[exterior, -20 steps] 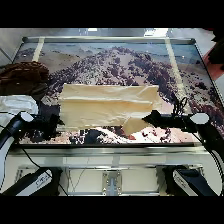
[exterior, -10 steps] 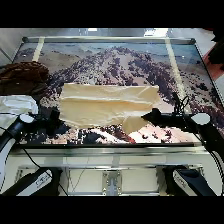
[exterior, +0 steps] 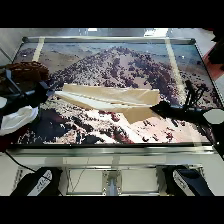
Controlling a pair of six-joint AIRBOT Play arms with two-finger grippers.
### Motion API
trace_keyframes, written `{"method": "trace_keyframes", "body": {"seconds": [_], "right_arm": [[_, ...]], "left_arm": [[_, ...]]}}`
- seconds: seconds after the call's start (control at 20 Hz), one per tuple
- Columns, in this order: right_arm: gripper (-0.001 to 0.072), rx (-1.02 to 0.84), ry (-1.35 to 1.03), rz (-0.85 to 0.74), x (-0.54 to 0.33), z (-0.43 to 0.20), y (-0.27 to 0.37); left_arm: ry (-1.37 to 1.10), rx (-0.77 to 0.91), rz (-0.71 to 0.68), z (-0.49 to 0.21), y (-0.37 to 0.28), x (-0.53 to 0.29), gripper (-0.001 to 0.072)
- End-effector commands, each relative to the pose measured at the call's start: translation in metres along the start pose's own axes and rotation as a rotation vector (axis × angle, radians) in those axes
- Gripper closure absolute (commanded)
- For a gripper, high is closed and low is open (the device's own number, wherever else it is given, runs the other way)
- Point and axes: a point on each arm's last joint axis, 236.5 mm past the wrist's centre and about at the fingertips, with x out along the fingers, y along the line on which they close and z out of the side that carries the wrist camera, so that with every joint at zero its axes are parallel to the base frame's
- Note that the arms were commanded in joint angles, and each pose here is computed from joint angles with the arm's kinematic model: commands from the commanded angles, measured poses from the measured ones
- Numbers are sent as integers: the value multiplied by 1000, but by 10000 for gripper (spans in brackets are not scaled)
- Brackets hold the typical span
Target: Fold the shirts.
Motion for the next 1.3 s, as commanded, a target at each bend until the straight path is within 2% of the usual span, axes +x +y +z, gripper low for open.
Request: {"method": "trace_keyframes", "body": {"seconds": [0.0,0.15,0.35,0.6,0.8,0.85,0.9,0.95,1.0,1.15,1.2,1.25], "right_arm": [[690,-79,-79,-103,4,48,-16],[690,-85,-101,-143,43,88,-40],[690,-43,-83,-198,105,119,-84],[690,20,27,-254,169,107,-139],[686,27,56,-279,187,98,-160],[658,15,55,-278,186,100,-159],[513,-21,59,-277,181,105,-156],[340,-41,52,-272,172,115,-151],[314,-50,28,-260,156,132,-142],[292,-82,-54,-284,90,179,-138],[246,-32,-44,-289,75,178,-147],[232,36,19,-275,66,164,-160]], "left_arm": [[-7,249,67,21,-21,4,695],[55,352,162,21,-15,68,695],[159,322,302,18,32,150,695],[209,305,327,19,53,206,695],[166,324,306,32,46,211,691],[154,330,301,39,40,209,596],[138,350,294,48,32,205,382],[111,381,282,62,19,198,218],[65,409,272,81,4,188,171],[-95,464,222,136,-48,148,171],[-136,476,203,148,-63,134,171],[-172,484,187,158,-76,122,171]]}}
